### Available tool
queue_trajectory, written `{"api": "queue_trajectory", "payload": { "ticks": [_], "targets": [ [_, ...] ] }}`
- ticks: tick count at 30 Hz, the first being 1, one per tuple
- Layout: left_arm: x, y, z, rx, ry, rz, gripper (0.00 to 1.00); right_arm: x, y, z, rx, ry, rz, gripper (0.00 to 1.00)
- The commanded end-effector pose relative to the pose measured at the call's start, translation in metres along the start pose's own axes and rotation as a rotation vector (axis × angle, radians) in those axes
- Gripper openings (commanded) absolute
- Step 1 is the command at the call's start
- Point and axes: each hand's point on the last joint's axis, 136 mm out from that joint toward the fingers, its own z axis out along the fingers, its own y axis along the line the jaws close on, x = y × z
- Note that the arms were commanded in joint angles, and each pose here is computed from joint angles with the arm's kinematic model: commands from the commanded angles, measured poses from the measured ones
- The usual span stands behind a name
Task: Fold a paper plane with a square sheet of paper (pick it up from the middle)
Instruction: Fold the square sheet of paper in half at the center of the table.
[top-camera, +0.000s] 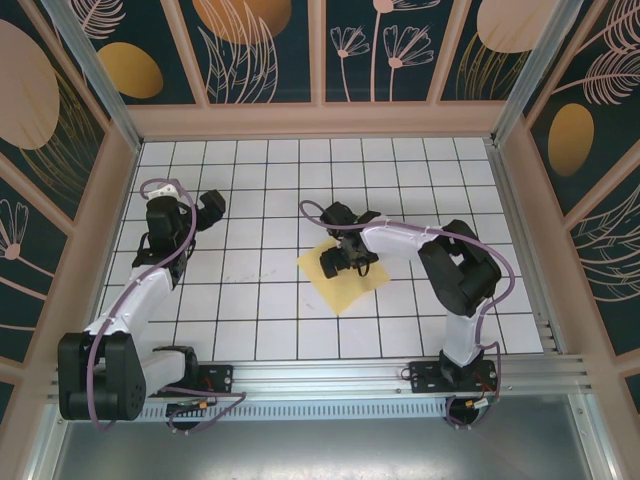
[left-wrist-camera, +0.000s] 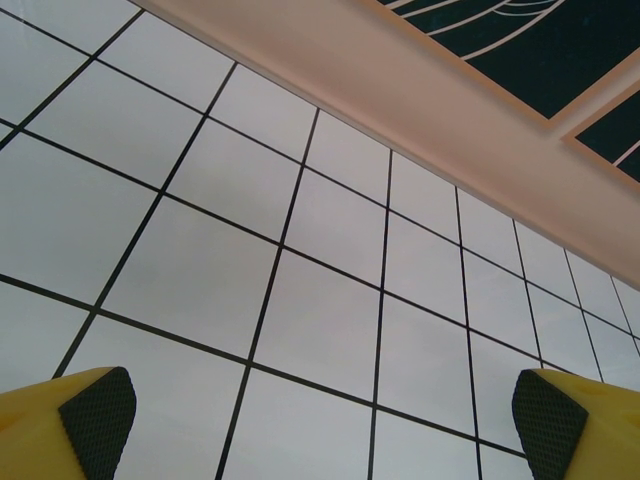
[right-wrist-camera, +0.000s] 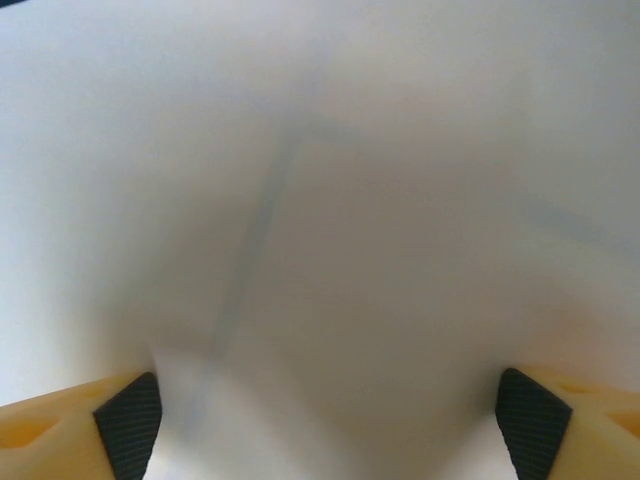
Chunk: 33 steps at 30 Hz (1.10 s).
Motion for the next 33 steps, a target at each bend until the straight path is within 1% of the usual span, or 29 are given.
{"api": "queue_trajectory", "payload": {
  "ticks": [1, 5, 8, 11, 14, 17, 18, 21, 25, 33],
  "targets": [
    [-0.012, -0.002, 0.0, -0.01, -0.019, 0.014, 0.99, 0.054, -0.011, 0.044, 0.0, 0.195, 0.029, 0.84],
    [-0.011, -0.001, 0.001, -0.015, -0.016, 0.016, 0.99, 0.05, -0.019, 0.043, 0.018, 0.183, 0.054, 0.78],
    [-0.01, 0.0, 0.002, -0.017, -0.01, 0.015, 0.98, 0.038, -0.018, 0.034, 0.013, 0.147, 0.068, 0.77],
    [-0.01, 0.0, 0.002, -0.018, -0.007, 0.017, 0.99, 0.019, -0.018, 0.017, 0.026, 0.088, 0.087, 0.82],
    [-0.01, 0.0, 0.002, -0.02, -0.006, 0.016, 0.98, -0.002, -0.02, -0.01, 0.055, 0.015, 0.101, 0.86],
    [-0.01, 0.0, 0.003, -0.021, -0.005, 0.016, 0.99, -0.017, -0.016, -0.027, 0.055, -0.028, 0.092, 0.93],
    [-0.01, 0.0, 0.003, -0.022, -0.004, 0.017, 0.98, -0.018, -0.013, -0.028, 0.049, -0.028, 0.084, 0.96],
    [-0.01, 0.0, 0.003, -0.023, -0.002, 0.018, 0.99, -0.016, -0.001, -0.02, 0.027, -0.007, 0.043, 0.99],
    [-0.009, 0.001, 0.003, -0.026, 0.0, 0.02, 0.98, -0.011, 0.011, -0.006, 0.012, 0.032, -0.007, 0.99],
    [-0.008, 0.002, 0.004, -0.033, 0.005, 0.02, 0.98, 0.005, 0.008, 0.014, 0.014, 0.098, -0.031, 0.98]
  ]
}}
